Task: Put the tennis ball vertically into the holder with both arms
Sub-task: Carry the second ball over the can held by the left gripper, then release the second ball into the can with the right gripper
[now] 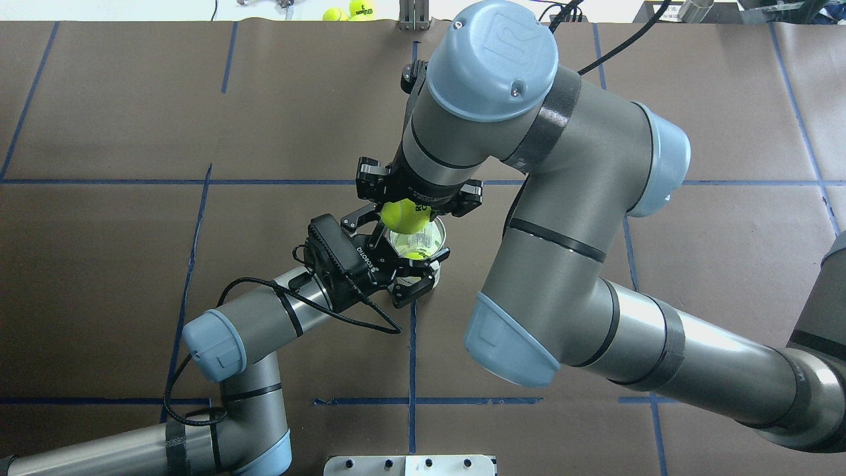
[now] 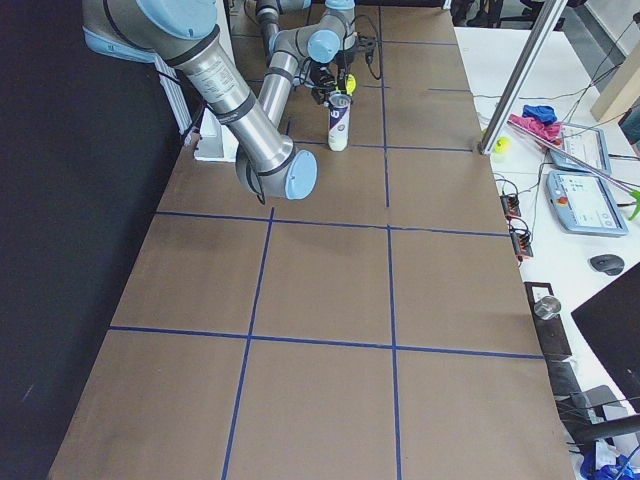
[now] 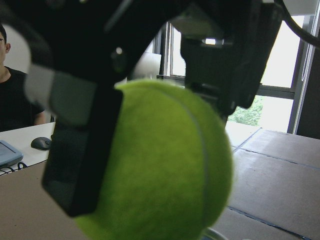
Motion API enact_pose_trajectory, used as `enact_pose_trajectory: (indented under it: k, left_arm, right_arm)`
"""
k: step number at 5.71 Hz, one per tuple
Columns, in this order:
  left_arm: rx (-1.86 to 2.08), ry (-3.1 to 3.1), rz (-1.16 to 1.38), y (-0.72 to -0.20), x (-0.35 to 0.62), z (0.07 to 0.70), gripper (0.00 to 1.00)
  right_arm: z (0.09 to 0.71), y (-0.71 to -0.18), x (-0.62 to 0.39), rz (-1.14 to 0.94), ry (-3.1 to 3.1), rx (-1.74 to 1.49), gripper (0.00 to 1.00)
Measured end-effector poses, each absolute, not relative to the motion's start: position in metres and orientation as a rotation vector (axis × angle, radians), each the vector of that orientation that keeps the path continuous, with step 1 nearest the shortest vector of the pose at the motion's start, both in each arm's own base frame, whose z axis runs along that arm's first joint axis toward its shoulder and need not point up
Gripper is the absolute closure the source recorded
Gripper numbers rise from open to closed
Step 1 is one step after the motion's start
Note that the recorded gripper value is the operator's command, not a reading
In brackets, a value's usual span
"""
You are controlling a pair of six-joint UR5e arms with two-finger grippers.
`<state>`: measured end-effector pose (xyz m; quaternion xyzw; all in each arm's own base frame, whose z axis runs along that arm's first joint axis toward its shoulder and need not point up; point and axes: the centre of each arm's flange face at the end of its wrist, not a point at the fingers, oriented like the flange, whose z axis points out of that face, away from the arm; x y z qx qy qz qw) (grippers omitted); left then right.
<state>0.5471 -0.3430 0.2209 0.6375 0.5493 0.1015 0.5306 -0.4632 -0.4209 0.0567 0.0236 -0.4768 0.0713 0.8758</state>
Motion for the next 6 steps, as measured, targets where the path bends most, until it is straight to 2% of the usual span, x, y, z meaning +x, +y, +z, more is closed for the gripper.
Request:
enact_pose_trajectory:
  k: [1,2,5,6]
  left_arm:
    - [1.522,1.311,0.242,-0.343,0.547,0.221,0.11]
    - [1.521,1.311,0.242,-0.343,0.547,0.221,0.11]
    - [1.521,1.313,0.241,-0.343,0.547,0.220,0.09]
    - [1.521,1.312,0.241,-0.343,0.547,0.221,0.00]
  right_arm:
    - [0.058,-0.421,-0.464,0.147,-0.992,0.048,0.08]
    - [0.059,-0.421,-0.464,0.145,-0.992,0.045,0.01]
    - [0.069,-0.413,-0.452,0.139,-0.999,0.039,0.00]
    - [0.069,-0.417,-0.442,0.149,-1.007,0.042,0.01]
